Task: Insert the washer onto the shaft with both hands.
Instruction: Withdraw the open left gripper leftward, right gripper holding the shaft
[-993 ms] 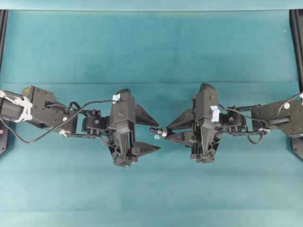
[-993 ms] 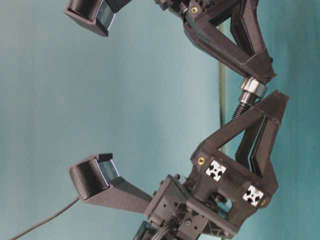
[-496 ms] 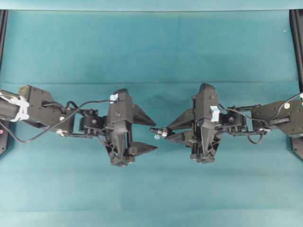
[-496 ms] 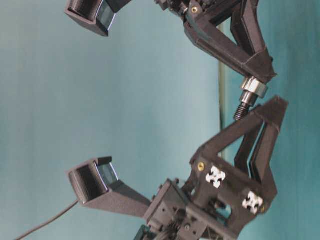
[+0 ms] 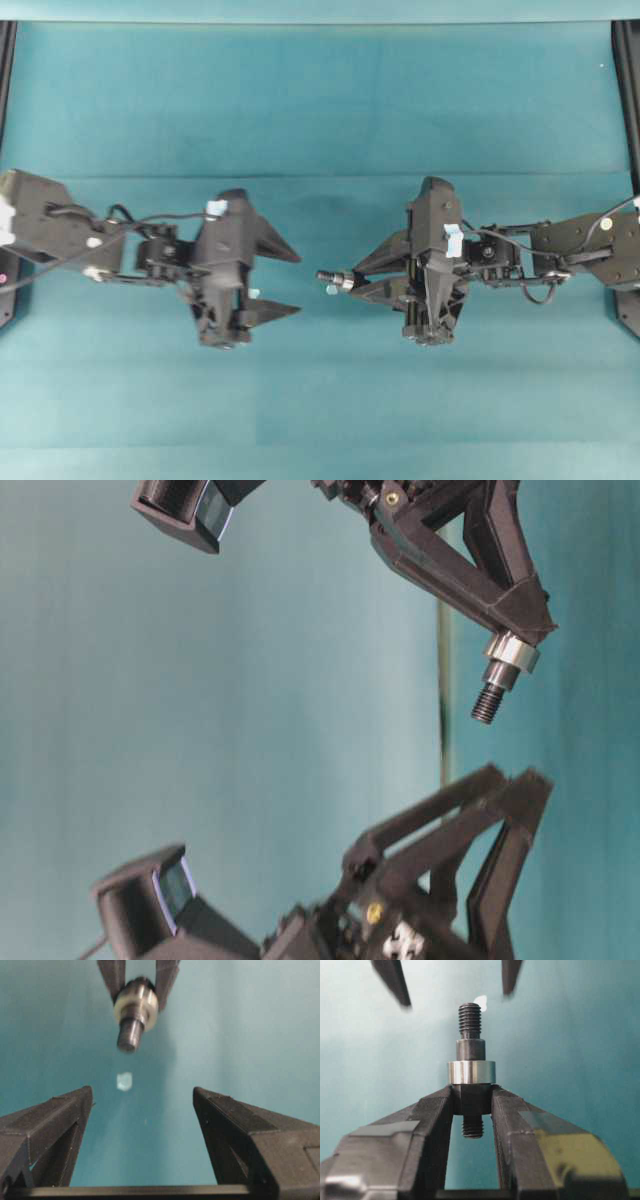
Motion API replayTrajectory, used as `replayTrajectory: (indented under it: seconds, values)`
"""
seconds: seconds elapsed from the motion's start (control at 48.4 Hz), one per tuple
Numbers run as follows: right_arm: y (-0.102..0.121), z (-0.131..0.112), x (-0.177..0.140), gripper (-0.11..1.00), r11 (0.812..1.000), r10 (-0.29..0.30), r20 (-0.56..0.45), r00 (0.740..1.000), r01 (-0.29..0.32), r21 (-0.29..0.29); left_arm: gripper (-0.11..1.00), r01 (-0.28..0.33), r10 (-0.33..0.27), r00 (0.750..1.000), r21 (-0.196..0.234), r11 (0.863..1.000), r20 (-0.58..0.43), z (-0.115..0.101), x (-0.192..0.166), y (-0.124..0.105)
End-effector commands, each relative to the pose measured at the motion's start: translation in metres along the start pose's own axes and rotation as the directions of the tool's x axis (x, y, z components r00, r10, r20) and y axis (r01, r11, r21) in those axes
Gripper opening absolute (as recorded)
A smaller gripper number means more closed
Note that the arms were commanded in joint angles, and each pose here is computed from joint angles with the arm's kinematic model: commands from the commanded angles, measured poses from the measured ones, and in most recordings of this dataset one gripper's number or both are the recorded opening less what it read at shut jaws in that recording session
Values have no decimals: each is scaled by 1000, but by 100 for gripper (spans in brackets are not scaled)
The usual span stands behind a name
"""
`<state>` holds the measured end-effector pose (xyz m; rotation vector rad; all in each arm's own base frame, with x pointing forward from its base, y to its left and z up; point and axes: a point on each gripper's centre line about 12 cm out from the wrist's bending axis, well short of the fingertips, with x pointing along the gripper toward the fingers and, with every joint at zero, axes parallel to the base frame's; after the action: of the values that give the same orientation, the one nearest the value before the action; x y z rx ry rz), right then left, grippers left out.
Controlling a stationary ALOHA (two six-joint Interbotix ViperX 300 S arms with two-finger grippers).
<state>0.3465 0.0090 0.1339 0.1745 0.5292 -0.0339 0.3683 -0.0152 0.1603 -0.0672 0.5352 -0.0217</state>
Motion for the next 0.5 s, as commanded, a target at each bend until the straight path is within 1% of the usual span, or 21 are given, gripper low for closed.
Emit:
replayTrajectory:
  seconds: [0.0,0.476]
  values:
    - [2,9,0,0,1000,6,25,1000,-6,-5,88,3,-3,999,0,1000,32,8,-7,-1]
    - [2,9,0,0,1000,6,25,1000,-6,-5,88,0,0,1000,-3,1000,26,2,-19,1]
